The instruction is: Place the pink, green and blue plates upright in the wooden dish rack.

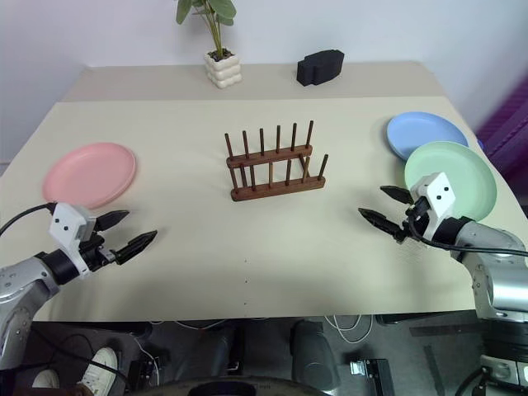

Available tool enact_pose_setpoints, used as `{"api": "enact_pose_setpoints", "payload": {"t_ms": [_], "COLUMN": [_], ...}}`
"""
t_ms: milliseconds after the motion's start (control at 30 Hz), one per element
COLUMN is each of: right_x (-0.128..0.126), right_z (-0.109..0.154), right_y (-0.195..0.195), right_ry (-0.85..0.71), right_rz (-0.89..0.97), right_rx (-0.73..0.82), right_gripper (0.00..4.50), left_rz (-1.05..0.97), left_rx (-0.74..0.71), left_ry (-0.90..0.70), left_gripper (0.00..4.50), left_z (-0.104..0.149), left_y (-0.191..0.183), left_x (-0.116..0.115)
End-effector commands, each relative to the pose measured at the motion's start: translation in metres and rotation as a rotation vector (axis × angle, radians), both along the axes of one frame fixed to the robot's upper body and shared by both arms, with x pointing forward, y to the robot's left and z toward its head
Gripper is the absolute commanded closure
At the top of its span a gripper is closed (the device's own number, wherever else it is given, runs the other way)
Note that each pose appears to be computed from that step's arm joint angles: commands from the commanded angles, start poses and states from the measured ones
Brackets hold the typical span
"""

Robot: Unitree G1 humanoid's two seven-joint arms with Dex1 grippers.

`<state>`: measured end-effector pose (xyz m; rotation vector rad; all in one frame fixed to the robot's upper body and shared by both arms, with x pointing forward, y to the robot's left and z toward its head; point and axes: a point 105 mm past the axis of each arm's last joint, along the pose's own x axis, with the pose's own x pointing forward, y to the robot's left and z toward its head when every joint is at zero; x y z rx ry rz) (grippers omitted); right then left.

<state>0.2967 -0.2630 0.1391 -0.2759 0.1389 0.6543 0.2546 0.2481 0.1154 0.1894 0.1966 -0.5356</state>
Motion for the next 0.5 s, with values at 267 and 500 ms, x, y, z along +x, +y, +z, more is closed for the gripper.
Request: {"api": "enact_pose_setpoints", "payload": {"t_ms": [267, 500], "right_x": [0.004, 0.004], "right_z": [0.009, 0.004], "right_y": [0.002, 0.005], "right_ry": [-0.061, -0.06], "right_rz": [-0.007, -0.013], "right_rx": [-0.017, -0.014], "right_gripper": [0.71, 0.71], "left_rz": [-0.013, -0.037], "left_rx": [0.001, -0.014], "left_ry": [-0.049, -0.054], "left_gripper": [0.14, 0.14], "left_z": [0.002, -0.001], "left_y": [-0.004, -0.016], "left_x": [0.004, 0.01]}}
